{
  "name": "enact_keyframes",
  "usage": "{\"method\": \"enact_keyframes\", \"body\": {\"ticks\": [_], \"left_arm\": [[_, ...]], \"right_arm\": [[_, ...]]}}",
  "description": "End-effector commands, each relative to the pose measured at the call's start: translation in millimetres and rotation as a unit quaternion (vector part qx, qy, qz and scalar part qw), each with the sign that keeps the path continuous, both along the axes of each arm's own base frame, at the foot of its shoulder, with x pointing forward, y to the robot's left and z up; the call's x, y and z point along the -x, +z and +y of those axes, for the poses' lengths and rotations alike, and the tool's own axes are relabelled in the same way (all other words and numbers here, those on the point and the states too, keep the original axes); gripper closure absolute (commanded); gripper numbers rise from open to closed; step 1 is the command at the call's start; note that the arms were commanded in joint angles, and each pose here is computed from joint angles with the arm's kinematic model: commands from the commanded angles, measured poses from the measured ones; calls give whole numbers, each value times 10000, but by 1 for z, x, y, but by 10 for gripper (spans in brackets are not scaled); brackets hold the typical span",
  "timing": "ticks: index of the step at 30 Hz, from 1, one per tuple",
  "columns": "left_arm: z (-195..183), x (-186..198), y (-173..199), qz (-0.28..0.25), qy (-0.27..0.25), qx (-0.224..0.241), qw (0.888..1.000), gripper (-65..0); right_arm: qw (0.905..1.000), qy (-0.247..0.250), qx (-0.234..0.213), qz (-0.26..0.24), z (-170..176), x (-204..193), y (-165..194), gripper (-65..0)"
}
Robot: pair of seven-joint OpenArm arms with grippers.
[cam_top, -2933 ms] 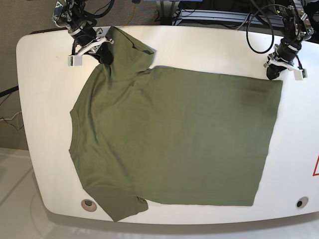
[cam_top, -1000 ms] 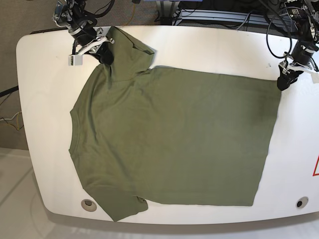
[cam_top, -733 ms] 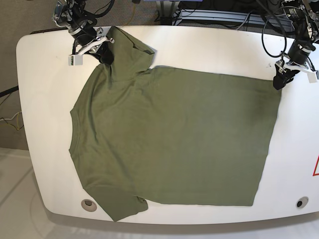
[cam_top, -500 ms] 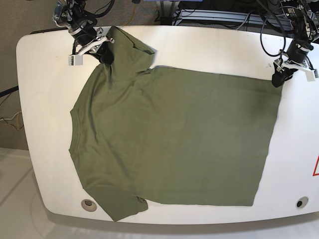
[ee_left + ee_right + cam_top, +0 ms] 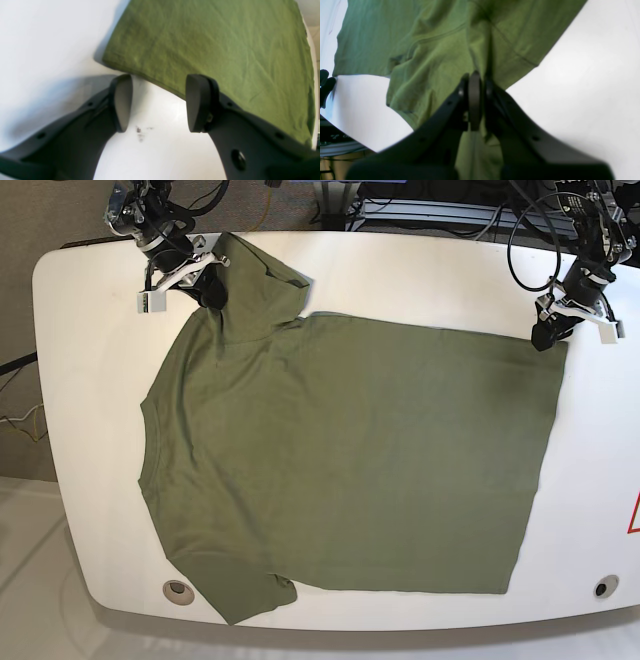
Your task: Fold the T-shirt properly
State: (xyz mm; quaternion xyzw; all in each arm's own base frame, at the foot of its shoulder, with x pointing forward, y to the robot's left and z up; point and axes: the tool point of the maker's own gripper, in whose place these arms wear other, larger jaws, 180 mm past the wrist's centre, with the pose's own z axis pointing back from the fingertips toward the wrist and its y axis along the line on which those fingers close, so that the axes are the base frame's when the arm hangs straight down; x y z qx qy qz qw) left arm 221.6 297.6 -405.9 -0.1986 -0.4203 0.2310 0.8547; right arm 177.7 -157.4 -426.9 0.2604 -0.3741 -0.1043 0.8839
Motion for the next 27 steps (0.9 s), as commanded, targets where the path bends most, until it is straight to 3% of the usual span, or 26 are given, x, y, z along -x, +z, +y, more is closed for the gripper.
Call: {"method": "enact_keyframes", "body": {"ticks": [1,18,24,26,27], "left_arm": [[1,-4,6,-93,-53,3,9999,-324],[0,-5,-1,-37,-18,84,10000,-308],[0,-4,-5,-14,4,114,9999,-196],[-1,-4,-7,9,-16,126,9999,-135],[-3,-5,-7,21,-46,137,9999,-58]], "right_arm": [[10000,-18,22,-65,-4,-1,4,0],[10000,10,12,-74,-2,-1,3,0],[10000,22,14,-86,-2,-2,4,0],[10000,26,14,-87,-2,-2,4,0],[9999,21,14,-110,-2,-2,4,0]]}}
